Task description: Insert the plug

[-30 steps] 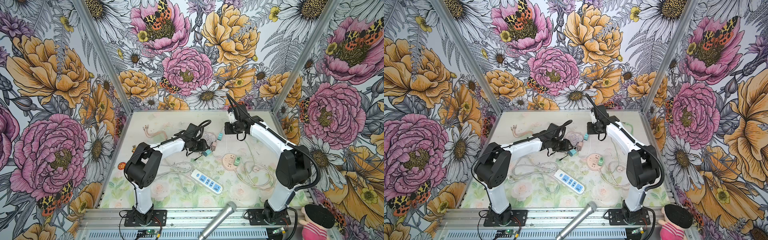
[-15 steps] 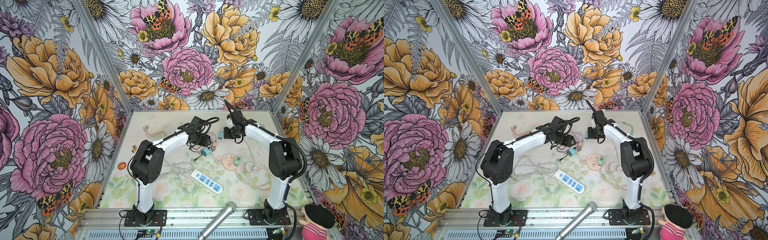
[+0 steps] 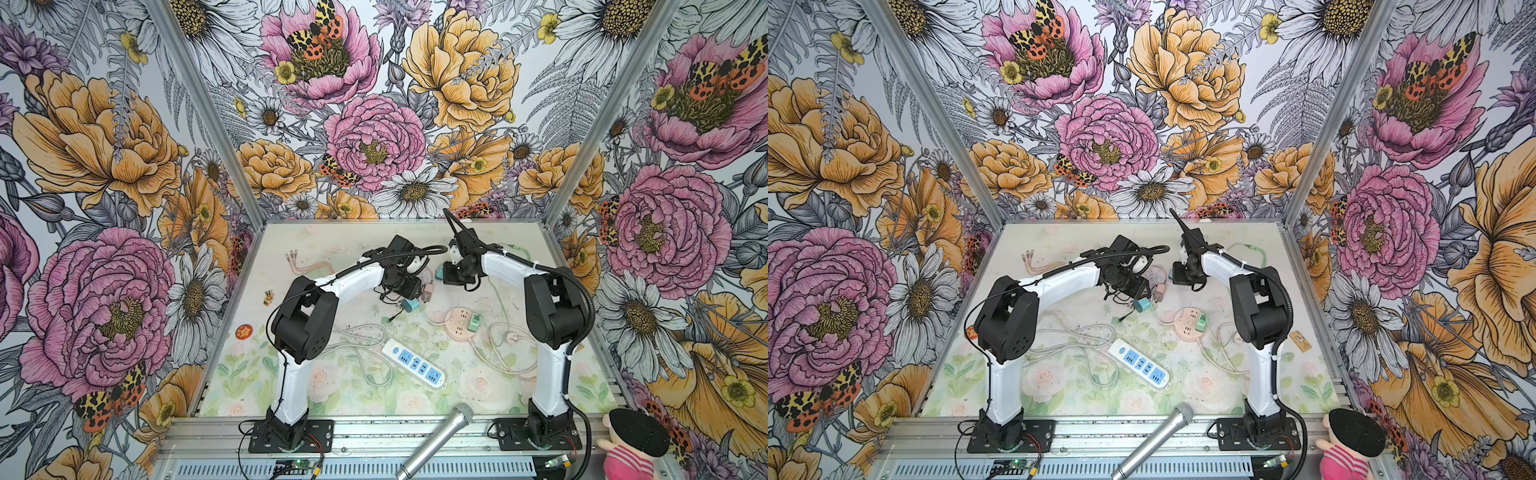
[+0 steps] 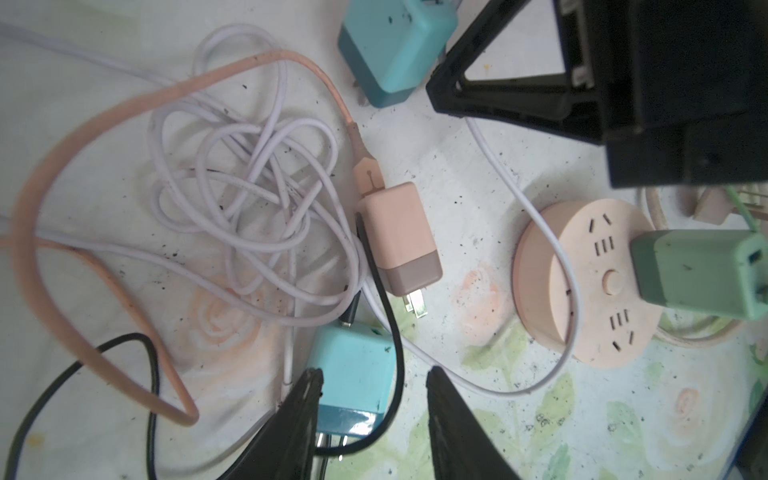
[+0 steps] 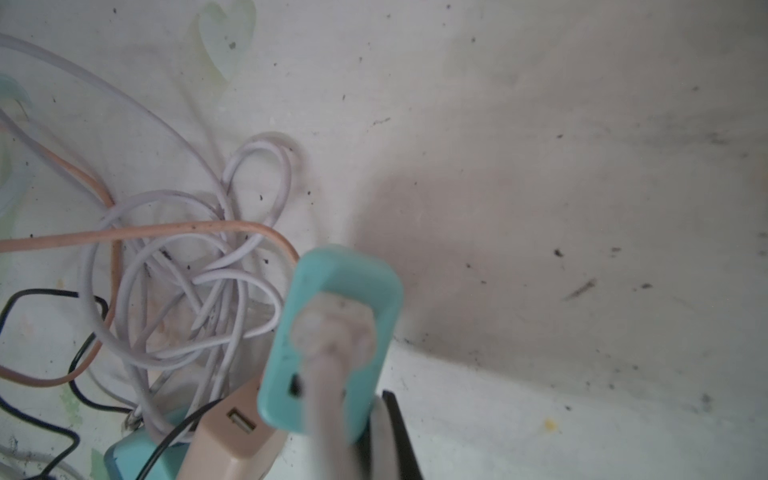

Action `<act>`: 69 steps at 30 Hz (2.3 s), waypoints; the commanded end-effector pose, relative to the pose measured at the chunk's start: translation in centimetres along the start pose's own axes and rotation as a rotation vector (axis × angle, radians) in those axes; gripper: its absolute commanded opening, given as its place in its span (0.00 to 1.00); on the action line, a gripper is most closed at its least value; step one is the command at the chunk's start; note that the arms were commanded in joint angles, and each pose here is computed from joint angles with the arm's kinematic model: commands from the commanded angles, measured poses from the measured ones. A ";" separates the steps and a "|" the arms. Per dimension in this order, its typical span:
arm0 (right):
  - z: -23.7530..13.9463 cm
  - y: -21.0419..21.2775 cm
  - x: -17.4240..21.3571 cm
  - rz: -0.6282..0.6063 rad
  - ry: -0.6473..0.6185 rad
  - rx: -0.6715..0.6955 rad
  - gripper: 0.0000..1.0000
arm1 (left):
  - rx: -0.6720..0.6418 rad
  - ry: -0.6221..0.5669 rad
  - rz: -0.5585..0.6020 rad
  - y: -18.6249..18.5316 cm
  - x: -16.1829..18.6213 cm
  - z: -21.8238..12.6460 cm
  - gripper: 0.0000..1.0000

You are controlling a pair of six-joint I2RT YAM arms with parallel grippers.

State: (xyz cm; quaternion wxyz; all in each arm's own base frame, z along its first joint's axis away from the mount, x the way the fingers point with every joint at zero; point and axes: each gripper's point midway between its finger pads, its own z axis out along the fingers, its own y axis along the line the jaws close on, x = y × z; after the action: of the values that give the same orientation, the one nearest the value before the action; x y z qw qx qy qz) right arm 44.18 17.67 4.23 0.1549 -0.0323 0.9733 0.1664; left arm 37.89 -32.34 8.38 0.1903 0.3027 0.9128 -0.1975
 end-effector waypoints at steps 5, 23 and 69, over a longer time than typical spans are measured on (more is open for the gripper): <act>1.0 0.7 -0.5 0.018 0.005 -0.031 0.00 | -0.066 0.023 0.101 0.6 -0.5 0.5 0.41; 0.5 1.2 -1.4 0.015 -0.018 -0.036 0.01 | -0.135 0.073 0.065 3.5 0.4 0.2 0.08; -7.7 7.1 -0.9 -0.276 -0.206 -0.096 0.41 | 0.106 -0.467 -0.009 -0.4 -7.9 -15.6 0.00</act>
State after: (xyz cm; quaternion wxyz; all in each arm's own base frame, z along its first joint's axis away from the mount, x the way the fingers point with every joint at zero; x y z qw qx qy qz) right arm 42.19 20.97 11.17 0.2290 -0.1100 0.9497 0.1830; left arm 39.49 -28.51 22.11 0.3410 0.2567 0.8603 -0.2787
